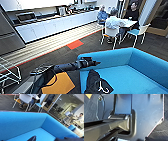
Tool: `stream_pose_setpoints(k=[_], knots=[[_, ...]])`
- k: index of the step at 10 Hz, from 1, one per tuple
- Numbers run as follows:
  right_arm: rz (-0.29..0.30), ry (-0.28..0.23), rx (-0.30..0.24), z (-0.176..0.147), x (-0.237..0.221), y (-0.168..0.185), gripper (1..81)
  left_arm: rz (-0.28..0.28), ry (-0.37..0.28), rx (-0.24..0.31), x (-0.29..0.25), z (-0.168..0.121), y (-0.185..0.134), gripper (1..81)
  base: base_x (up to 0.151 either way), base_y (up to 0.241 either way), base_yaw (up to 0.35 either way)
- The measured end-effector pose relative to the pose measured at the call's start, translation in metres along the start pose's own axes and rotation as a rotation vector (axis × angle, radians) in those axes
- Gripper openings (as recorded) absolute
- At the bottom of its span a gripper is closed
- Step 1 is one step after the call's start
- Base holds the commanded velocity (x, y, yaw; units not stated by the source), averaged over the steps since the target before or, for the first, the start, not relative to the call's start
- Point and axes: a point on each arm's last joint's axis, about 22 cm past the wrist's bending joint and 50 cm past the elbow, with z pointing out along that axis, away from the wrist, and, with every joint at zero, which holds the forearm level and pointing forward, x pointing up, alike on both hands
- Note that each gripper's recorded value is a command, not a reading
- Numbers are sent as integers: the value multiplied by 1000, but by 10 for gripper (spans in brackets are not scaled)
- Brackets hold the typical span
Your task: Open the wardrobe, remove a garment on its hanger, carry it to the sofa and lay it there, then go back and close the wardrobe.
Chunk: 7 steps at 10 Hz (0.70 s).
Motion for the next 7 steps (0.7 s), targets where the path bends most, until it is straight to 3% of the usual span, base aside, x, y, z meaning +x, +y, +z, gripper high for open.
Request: stream_pose_setpoints(k=[1, 4, 7], knots=[[-2, 8, 0, 0, 3, 0, 811, 1, -13, -12, -17, -12, 1, 811, 0, 0, 0], [-1, 8, -1, -1, 2, 0, 811, -51, -124, 48, -115, -39, -28, 811, 0, 0, 0], [21, 72, -5, -5, 19, 0, 811, -38, -198, 7, -189, -51, 0, 811, 0, 0, 0]])
